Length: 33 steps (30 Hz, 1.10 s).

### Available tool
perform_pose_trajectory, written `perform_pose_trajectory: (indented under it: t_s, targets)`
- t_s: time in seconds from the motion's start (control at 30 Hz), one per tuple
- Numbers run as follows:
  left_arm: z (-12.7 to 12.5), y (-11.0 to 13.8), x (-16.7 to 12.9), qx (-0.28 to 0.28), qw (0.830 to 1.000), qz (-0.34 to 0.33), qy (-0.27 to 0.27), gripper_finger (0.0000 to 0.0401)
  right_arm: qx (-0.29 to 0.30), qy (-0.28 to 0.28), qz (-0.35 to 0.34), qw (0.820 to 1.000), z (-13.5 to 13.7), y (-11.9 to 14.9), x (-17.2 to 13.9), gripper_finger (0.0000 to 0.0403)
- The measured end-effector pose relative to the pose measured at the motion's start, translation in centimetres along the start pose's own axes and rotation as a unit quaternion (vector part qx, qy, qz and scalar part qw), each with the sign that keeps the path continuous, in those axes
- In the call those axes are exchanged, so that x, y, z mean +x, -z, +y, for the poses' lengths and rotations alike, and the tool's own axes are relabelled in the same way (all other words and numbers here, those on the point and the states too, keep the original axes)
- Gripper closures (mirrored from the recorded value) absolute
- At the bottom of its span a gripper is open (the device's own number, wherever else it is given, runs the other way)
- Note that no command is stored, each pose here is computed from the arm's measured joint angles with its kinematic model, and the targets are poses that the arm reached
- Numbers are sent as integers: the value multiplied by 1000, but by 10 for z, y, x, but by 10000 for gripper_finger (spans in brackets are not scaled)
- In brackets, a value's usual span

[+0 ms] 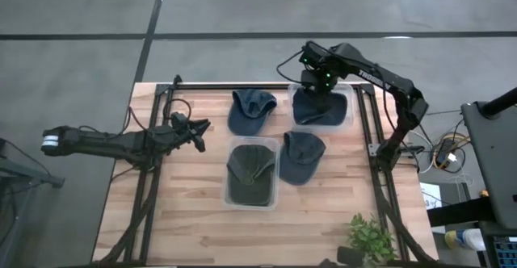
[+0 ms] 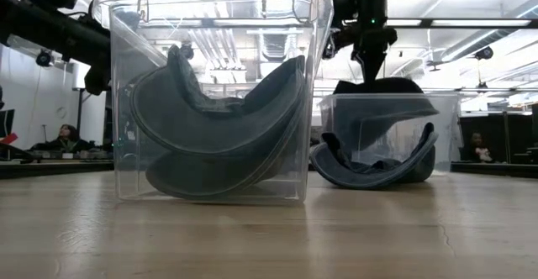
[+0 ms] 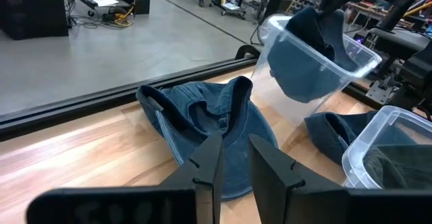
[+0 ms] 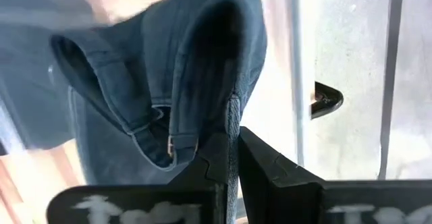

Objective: Pick & Place hat
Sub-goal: Put the bottom left blue cap into the top transparent bin, then put the bottom blue cap into the top transparent bin

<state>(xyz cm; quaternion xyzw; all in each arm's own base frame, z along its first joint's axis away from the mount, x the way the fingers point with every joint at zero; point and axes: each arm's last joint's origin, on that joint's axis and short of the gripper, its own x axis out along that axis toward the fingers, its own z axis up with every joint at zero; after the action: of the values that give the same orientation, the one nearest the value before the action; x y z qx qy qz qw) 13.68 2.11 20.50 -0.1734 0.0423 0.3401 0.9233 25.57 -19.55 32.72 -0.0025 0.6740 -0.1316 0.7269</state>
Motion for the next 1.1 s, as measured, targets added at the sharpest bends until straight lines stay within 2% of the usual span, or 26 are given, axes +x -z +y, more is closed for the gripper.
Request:
perform_pose_trajectory:
  t_s: [0.3, 0.63, 0.87, 1.1]
  targets:
    - [0, 0, 0, 0, 1000, 0, 0, 339, 5, -6, 8, 1000, -1, -3, 7, 387]
    - [0, 0, 0, 0, 1000, 0, 0, 339, -1, -27, 9, 1000, 0, -1, 7, 360]
    - [0, 0, 0, 0, 1000, 0, 0, 339, -1, -29, 20, 999, -1, 2, 10, 297]
    - [0, 0, 0, 1, 1000, 0, 0, 339, 17, 37, 51, 998, -5, 5, -1, 230]
